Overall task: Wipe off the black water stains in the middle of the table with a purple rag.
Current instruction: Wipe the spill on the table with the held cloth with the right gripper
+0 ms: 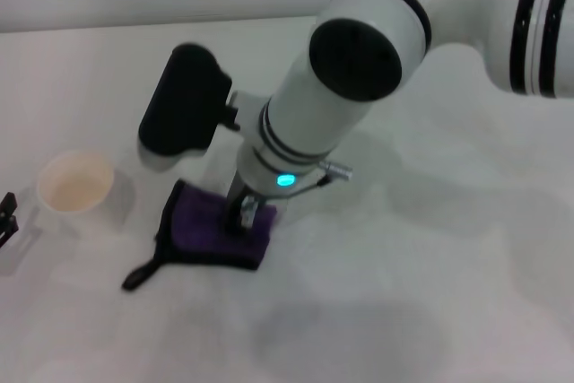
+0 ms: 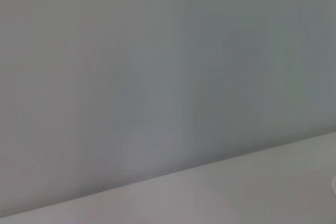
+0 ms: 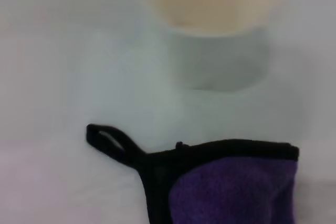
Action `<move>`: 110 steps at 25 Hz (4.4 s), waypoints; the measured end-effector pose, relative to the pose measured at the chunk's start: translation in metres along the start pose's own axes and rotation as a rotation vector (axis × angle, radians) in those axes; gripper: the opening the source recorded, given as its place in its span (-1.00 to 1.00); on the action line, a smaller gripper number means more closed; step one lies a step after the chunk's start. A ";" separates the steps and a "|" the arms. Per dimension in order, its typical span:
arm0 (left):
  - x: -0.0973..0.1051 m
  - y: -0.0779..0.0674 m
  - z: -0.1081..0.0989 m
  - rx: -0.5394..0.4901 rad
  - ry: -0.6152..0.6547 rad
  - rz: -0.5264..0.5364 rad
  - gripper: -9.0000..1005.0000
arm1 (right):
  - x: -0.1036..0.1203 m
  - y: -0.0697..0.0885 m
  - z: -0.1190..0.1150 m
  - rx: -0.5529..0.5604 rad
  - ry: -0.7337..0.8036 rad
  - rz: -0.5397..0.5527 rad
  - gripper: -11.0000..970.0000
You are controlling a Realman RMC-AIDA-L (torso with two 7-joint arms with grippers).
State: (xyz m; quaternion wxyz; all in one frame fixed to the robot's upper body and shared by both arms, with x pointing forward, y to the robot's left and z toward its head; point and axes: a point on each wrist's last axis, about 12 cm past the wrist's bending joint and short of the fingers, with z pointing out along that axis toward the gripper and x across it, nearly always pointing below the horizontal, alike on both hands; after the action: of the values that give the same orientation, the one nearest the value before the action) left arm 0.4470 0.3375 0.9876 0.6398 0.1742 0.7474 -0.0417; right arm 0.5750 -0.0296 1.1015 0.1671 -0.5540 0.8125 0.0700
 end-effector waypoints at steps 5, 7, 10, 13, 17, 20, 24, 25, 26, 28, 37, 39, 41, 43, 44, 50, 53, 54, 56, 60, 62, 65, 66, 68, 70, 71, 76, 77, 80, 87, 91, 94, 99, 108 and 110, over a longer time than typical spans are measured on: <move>0.000 0.000 0.000 -0.003 0.000 -0.003 0.77 | 0.006 -0.033 -0.003 0.096 0.001 0.069 -0.82; 0.000 0.001 0.000 -0.005 0.003 -0.003 0.78 | 0.010 -0.045 -0.005 0.140 0.009 0.100 -0.81; -0.001 0.001 0.002 -0.003 0.001 -0.001 0.77 | 0.017 -0.059 -0.008 0.204 0.036 0.138 -0.81; -0.002 0.001 0.004 -0.002 -0.003 0.001 0.77 | 0.025 -0.072 -0.011 0.254 0.065 0.174 -0.80; -0.003 0.002 0.005 -0.001 -0.006 0.005 0.77 | 0.039 -0.087 -0.015 0.295 0.106 0.231 -0.80; -0.003 0.002 0.006 0.000 -0.007 0.005 0.77 | 0.051 -0.095 -0.015 0.317 0.141 0.271 -0.79; -0.004 0.003 0.006 -0.002 -0.008 0.008 0.77 | 0.060 -0.098 -0.015 0.340 0.160 0.310 -0.79; -0.004 0.003 0.006 -0.002 -0.008 0.009 0.77 | 0.061 -0.096 -0.014 0.331 0.161 0.310 -0.79; -0.004 0.003 0.006 -0.002 -0.009 0.010 0.77 | 0.061 -0.093 -0.014 0.316 0.160 0.304 -0.78; -0.006 0.004 0.009 0.001 -0.013 0.014 0.77 | 0.059 -0.084 -0.013 0.269 0.148 0.281 -0.78; -0.007 0.003 0.012 0.006 -0.015 0.015 0.77 | 0.036 -0.021 -0.012 0.036 0.086 0.143 -0.77; -0.007 0.003 0.012 0.007 -0.015 0.014 0.77 | 0.033 -0.008 -0.010 -0.002 0.086 0.112 -0.77; -0.007 0.003 0.012 0.008 -0.016 0.014 0.77 | 0.029 0.004 -0.009 -0.048 0.082 0.080 -0.76; -0.008 0.003 0.013 0.009 -0.018 0.015 0.77 | 0.027 0.015 -0.008 -0.095 0.071 0.054 -0.76; -0.008 0.002 0.014 0.009 -0.019 0.015 0.77 | 0.026 0.018 -0.008 -0.112 0.066 0.045 -0.76; -0.008 0.002 0.014 0.010 -0.019 0.014 0.77 | 0.015 0.024 -0.009 -0.120 0.002 0.010 -0.75; -0.008 0.002 0.014 0.010 -0.020 0.014 0.77 | 0.009 0.016 -0.007 -0.077 -0.032 0.013 -0.75; -0.008 0.002 0.014 0.010 -0.020 0.014 0.77 | 0.008 0.011 -0.006 -0.059 -0.039 0.019 -0.74; -0.007 0.002 0.013 0.009 -0.018 0.013 0.77 | 0.006 0.002 -0.004 -0.028 -0.045 0.035 -0.74; -0.006 0.002 0.012 0.007 -0.016 0.012 0.77 | 0.007 -0.018 -0.002 0.030 -0.052 0.077 -0.74; -0.006 0.002 0.012 0.007 -0.015 0.012 0.77 | 0.008 -0.029 -0.003 0.056 -0.054 0.102 -0.73; -0.007 0.002 0.013 0.009 -0.018 0.014 0.77 | 0.011 -0.044 -0.004 0.101 -0.053 0.130 -0.73; -0.008 0.002 0.013 0.010 -0.019 0.014 0.77 | 0.013 -0.049 -0.005 0.116 -0.053 0.142 -0.73; -0.008 0.002 0.014 0.009 -0.019 0.013 0.77 | 0.018 -0.058 -0.006 0.141 -0.047 0.176 -0.72; -0.008 0.002 0.014 0.004 -0.021 0.011 0.78 | 0.025 -0.066 -0.006 0.163 -0.039 0.212 -0.72; -0.008 0.003 0.013 -0.001 -0.021 0.009 0.78 | 0.028 -0.068 -0.007 0.168 -0.037 0.225 -0.72; -0.006 0.006 0.011 -0.019 -0.013 0.005 0.77 | 0.042 -0.069 -0.011 0.138 -0.036 0.267 -0.71; -0.006 0.007 0.012 -0.020 -0.011 0.005 0.77 | 0.046 -0.069 -0.013 0.132 -0.030 0.273 -0.71; -0.007 0.008 0.015 -0.023 0.001 0.010 0.77 | 0.060 -0.069 -0.019 0.143 -0.021 0.289 -0.71; -0.007 0.009 0.019 -0.024 0.008 0.013 0.77 | 0.102 -0.085 -0.053 0.205 -0.017 0.412 -0.70; -0.008 0.009 0.020 -0.024 0.008 0.015 0.77 | 0.132 -0.094 -0.063 0.250 0.017 0.489 -0.69; -0.009 0.009 0.022 -0.022 0.005 0.017 0.77 | 0.150 -0.098 -0.066 0.255 0.038 0.536 -0.69; -0.010 0.011 0.027 -0.023 0.018 0.022 0.77 | 0.171 -0.099 -0.069 0.235 0.053 0.577 -0.68; -0.011 0.010 0.030 -0.015 0.016 0.026 0.78 | 0.172 -0.093 -0.074 0.207 0.058 0.565 -0.67; -0.011 0.010 0.030 -0.016 0.015 0.026 0.78 | 0.170 -0.092 -0.075 0.203 0.055 0.553 -0.66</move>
State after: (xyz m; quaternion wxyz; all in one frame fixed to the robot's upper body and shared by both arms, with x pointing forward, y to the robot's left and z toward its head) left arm 0.4796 0.3358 0.9950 0.6359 0.1794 0.7502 -0.0260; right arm 0.5888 -0.2361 1.1189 0.1740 -0.2937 0.9398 0.0161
